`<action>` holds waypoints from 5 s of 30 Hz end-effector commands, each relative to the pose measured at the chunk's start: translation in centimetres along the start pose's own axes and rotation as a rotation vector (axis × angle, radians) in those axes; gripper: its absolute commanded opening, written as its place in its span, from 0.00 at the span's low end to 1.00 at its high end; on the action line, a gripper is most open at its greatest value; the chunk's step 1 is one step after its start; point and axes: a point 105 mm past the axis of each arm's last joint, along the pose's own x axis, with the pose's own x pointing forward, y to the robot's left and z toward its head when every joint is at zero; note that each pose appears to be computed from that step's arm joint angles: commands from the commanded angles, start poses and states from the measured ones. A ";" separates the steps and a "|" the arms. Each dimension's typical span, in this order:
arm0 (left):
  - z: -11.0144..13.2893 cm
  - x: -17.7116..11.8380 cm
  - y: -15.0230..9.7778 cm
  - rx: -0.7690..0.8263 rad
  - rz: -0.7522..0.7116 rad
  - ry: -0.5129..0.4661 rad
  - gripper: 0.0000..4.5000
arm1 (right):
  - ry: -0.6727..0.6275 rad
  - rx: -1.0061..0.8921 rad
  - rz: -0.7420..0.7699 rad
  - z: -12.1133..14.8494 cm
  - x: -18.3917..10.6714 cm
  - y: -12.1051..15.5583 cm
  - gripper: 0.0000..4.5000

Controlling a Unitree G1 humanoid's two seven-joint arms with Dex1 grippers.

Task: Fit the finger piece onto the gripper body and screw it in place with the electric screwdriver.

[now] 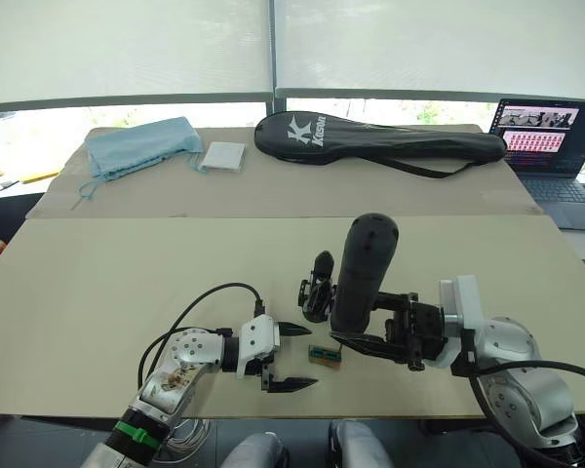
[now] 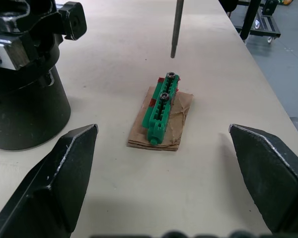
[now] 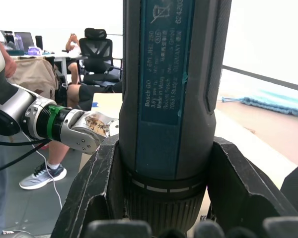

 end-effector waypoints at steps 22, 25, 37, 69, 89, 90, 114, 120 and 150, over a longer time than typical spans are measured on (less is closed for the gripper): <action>-1.5 0.2 -0.4 -0.042 -0.001 0.056 1.00 | -0.036 -0.063 0.021 0.7 0.0 0.1 0.43; -1.5 0.2 -0.4 -0.042 -0.002 0.057 1.00 | -0.035 -0.063 0.019 0.8 -0.1 0.1 0.43; -1.5 0.2 -0.5 -0.044 -0.008 0.059 1.00 | -0.025 -0.061 0.014 0.6 -0.2 0.1 0.43; -1.1 0.3 -0.6 -0.052 -0.009 0.058 1.00 | 0.010 -0.054 0.009 -0.5 0.0 -0.1 0.43; -0.7 0.1 -0.1 -0.041 0.023 0.023 1.00 | -0.016 -0.058 0.013 0.2 0.1 0.0 0.43; -0.5 0.0 0.0 -0.043 0.031 0.011 1.00 | -0.019 -0.060 0.012 0.4 0.0 0.0 0.43; 6.0 -6.1 1.7 -0.042 0.068 -0.228 1.00 | -0.072 -0.144 -0.054 6.1 -0.7 -1.6 0.43; 8.2 -7.2 2.4 -0.019 0.056 -0.238 1.00 | -0.073 -0.160 -0.068 7.9 -1.0 -2.5 0.43; 8.6 -8.2 6.9 0.022 0.088 -0.165 1.00 | -0.173 -0.117 -0.008 10.7 3.8 -6.7 0.43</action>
